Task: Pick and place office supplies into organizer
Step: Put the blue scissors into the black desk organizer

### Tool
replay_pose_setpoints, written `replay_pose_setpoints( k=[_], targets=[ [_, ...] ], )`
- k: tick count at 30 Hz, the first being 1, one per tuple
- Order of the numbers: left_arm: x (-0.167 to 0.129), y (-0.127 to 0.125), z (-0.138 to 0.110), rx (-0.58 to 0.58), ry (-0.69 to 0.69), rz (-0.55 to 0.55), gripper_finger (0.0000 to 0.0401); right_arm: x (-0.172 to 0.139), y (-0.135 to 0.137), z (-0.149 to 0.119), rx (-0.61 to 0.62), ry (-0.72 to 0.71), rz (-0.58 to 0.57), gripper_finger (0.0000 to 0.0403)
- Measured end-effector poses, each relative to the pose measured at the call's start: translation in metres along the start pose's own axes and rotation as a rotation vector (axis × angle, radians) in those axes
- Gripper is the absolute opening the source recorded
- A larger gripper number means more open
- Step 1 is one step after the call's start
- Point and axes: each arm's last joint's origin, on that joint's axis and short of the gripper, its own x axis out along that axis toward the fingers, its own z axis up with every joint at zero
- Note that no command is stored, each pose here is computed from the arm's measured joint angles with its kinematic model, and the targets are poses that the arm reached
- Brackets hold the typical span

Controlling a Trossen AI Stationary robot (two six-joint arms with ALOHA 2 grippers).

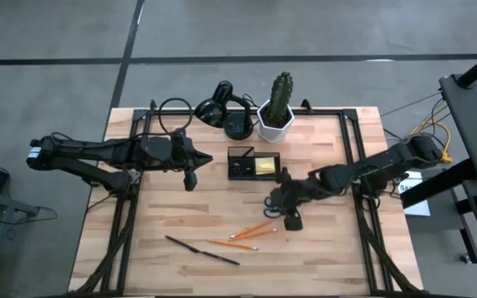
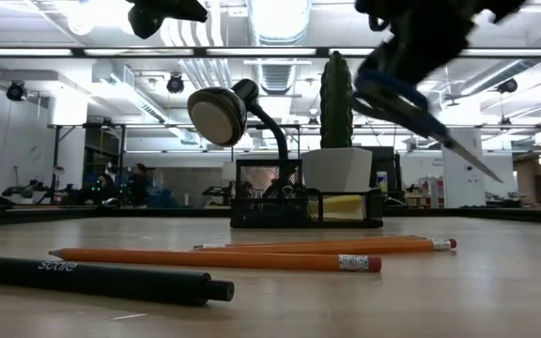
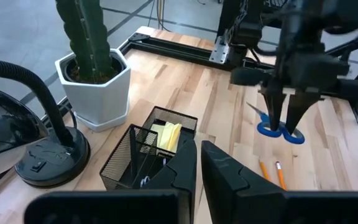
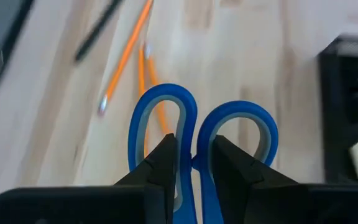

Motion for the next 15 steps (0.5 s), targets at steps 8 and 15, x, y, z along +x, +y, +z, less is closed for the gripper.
replay_pose_setpoints(
  k=[8,15],
  targets=[
    [0.0,0.0,0.0,0.0,0.003,0.001,0.0008,-0.011,-0.027,0.018,0.091,-0.173,-0.07,0.0066],
    [0.0,0.0,0.0,0.001,0.003,0.0,0.0008,-0.017,-0.046,0.032,0.139,-0.314,-0.129,0.0066]
  ],
)
